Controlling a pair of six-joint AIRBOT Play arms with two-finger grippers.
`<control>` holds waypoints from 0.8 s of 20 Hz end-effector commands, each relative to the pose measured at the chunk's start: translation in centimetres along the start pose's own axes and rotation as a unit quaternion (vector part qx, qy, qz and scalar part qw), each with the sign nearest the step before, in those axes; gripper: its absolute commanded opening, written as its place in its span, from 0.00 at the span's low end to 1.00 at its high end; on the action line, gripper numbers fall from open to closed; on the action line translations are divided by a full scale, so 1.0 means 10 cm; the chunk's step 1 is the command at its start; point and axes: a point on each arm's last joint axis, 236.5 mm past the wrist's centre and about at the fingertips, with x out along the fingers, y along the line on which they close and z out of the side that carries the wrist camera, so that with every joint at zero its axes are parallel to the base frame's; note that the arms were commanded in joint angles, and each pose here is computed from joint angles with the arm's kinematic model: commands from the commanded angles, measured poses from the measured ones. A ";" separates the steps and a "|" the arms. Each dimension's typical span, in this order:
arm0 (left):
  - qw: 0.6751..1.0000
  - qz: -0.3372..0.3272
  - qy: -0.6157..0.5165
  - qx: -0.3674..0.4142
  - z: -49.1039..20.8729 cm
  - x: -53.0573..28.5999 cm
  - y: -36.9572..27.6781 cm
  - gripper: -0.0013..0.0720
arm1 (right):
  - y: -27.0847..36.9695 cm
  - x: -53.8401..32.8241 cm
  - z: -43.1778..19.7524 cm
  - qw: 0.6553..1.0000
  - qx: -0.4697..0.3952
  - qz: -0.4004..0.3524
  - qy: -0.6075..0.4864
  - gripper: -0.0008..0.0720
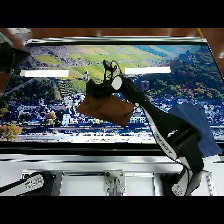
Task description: Fold the shirts.
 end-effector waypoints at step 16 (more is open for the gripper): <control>0.997 0.038 0.044 0.059 -0.23 -0.38 -0.07 0.07 | -2.22 -1.70 -0.69 0.947 0.112 -0.181 0.240 0.97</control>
